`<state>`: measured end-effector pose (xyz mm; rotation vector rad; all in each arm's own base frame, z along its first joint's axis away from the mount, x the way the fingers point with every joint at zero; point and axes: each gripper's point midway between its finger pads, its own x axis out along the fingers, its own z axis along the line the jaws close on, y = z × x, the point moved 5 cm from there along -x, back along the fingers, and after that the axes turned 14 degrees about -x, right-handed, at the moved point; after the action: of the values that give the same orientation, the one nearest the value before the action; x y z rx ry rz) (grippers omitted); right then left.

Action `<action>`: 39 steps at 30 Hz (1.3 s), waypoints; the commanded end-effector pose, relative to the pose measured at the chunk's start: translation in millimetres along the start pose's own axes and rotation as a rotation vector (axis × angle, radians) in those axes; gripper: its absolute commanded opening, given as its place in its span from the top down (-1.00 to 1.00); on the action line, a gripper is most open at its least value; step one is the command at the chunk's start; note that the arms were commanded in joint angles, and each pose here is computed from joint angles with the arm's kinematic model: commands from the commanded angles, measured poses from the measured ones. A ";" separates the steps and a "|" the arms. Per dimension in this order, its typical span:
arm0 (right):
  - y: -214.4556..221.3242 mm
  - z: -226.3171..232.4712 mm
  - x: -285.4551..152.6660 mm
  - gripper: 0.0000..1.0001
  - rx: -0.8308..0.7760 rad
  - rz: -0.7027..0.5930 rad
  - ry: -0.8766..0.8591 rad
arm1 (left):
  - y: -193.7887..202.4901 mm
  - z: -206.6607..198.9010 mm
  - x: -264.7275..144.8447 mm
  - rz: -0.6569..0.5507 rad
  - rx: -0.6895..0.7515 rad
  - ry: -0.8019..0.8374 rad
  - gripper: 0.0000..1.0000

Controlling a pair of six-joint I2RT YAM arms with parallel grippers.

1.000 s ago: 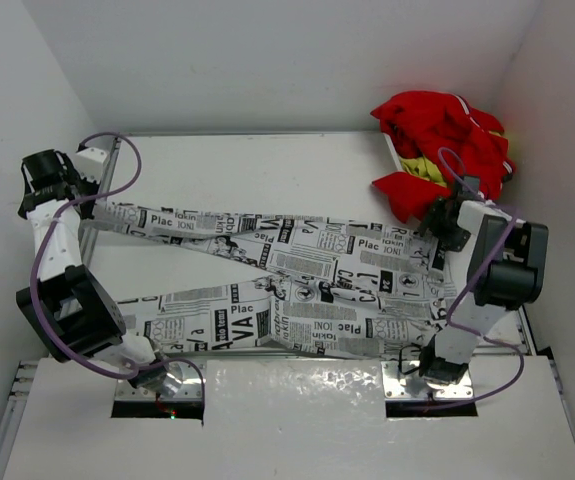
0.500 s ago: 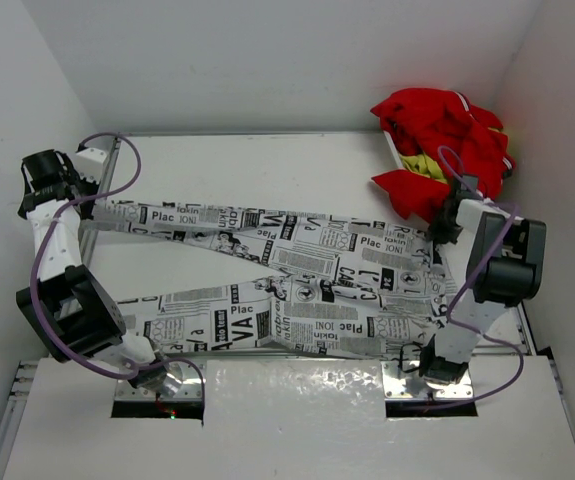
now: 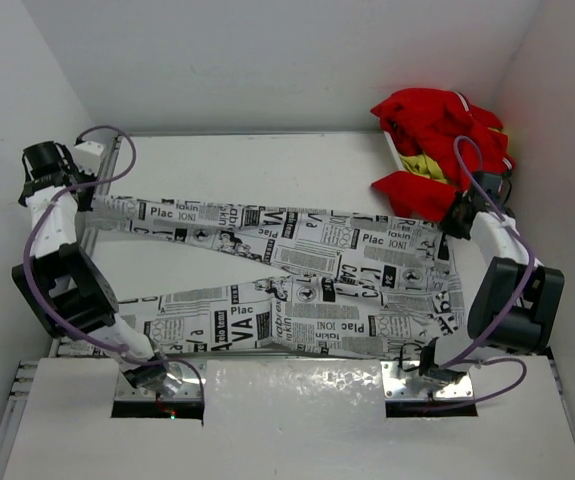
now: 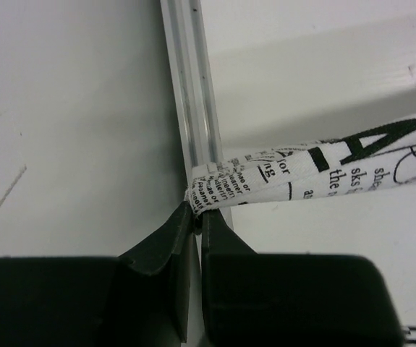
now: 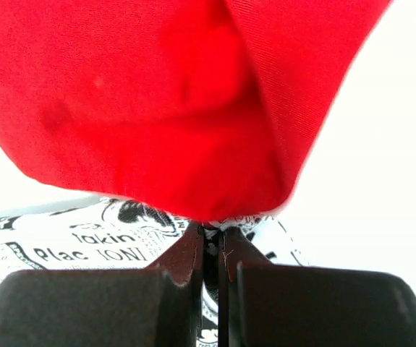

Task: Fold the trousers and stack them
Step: Fold the trousers

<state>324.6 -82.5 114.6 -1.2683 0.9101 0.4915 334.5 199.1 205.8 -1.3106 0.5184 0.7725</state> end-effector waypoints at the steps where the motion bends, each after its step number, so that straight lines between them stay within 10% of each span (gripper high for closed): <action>1: -16.1 -5.9 -9.2 1.00 0.031 -0.109 -0.002 | -37.5 20.2 2.4 -0.106 -0.052 -0.065 1.00; 19: -98.1 1.0 -50.9 1.00 0.122 -0.443 -0.085 | -163.7 11.8 89.5 -0.262 -0.111 -0.038 1.00; 28: -206.6 -21.1 -73.6 1.00 0.228 -0.646 -0.094 | -311.9 29.9 61.2 -0.878 -0.211 -0.155 1.00; 33: -181.7 -15.1 -74.4 1.00 0.172 -0.616 -0.128 | -308.4 12.3 19.2 -0.871 -0.073 -0.017 1.00; 39: -108.3 -19.7 -68.1 1.00 0.091 -0.579 -0.095 | -176.6 1.1 -10.0 -0.587 0.182 0.084 1.00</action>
<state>374.3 -113.8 216.1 -1.2435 0.5214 0.1288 523.3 179.5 300.2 -1.4192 0.2114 0.2645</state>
